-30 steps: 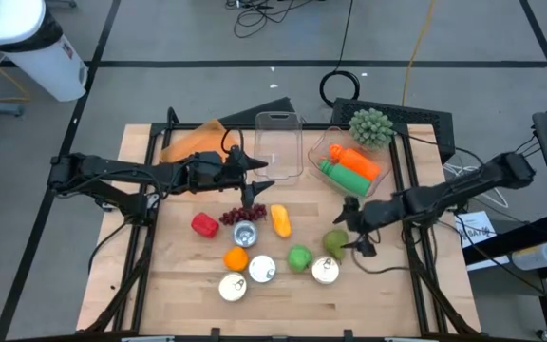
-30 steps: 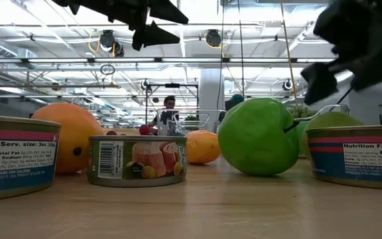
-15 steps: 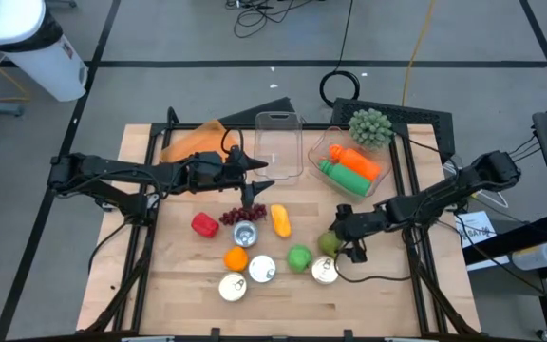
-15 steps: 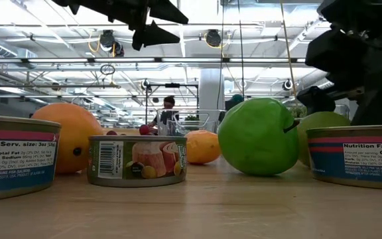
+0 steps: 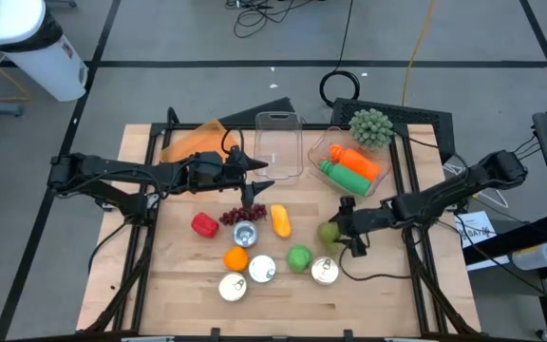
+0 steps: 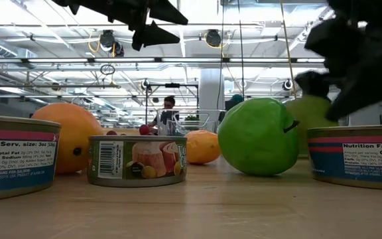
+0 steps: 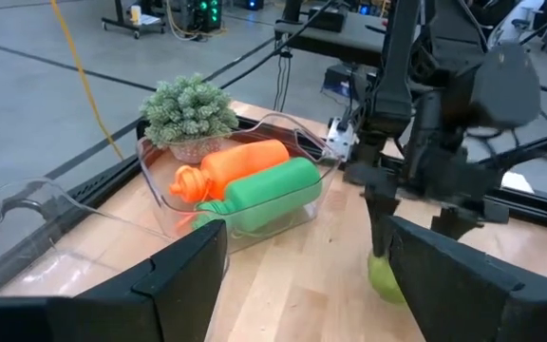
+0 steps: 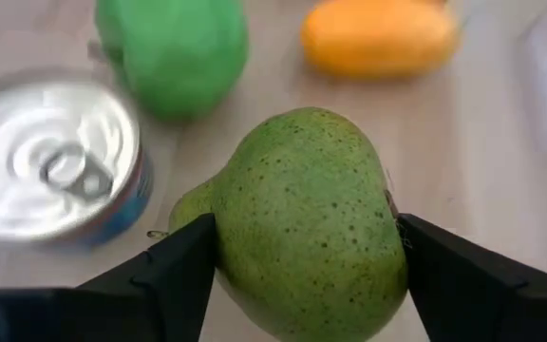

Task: Pick & Place Food Item
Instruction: Put the pear into the left transparent bin

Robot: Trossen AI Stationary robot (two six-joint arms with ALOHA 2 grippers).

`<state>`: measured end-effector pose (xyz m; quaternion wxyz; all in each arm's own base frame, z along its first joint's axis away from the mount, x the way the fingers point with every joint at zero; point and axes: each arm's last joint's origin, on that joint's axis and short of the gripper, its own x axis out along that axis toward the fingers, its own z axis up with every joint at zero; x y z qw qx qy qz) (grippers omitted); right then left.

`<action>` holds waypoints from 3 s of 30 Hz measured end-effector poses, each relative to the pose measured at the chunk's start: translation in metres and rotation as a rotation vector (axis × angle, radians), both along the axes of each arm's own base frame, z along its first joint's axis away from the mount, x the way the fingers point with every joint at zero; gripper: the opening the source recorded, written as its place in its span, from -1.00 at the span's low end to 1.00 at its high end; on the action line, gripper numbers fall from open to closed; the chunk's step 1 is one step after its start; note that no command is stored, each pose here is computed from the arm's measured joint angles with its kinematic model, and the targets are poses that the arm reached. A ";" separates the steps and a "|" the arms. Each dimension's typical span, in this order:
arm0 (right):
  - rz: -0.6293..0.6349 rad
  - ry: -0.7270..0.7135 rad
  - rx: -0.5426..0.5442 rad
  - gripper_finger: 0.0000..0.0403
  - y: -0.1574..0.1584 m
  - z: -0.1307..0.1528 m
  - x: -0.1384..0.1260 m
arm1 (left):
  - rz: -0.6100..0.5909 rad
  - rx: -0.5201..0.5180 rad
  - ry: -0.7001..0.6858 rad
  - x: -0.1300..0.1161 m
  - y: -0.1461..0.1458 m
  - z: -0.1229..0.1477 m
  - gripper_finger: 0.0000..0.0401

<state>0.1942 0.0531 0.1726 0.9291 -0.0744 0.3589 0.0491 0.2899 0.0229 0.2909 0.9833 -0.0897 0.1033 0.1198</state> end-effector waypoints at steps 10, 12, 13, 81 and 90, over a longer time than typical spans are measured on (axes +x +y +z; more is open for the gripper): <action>-0.214 -0.309 -0.340 0.41 -0.016 0.045 -0.015 | -0.075 -0.024 -0.087 0.025 -0.013 -0.013 0.47; -0.256 -0.362 -0.399 0.41 -0.017 0.052 -0.014 | -0.101 -0.022 -0.128 0.036 -0.016 -0.021 0.47; -0.268 -0.382 -0.425 0.41 -0.018 0.055 -0.013 | -0.108 -0.022 -0.146 0.042 -0.017 -0.026 0.47; -0.463 -0.682 -0.550 0.42 -0.005 0.081 0.009 | 0.325 -0.455 0.085 0.026 0.108 -0.018 -0.19; -0.468 -0.680 -0.534 0.41 -0.005 0.080 0.009 | 0.379 -0.563 0.200 0.049 0.157 -0.051 -0.19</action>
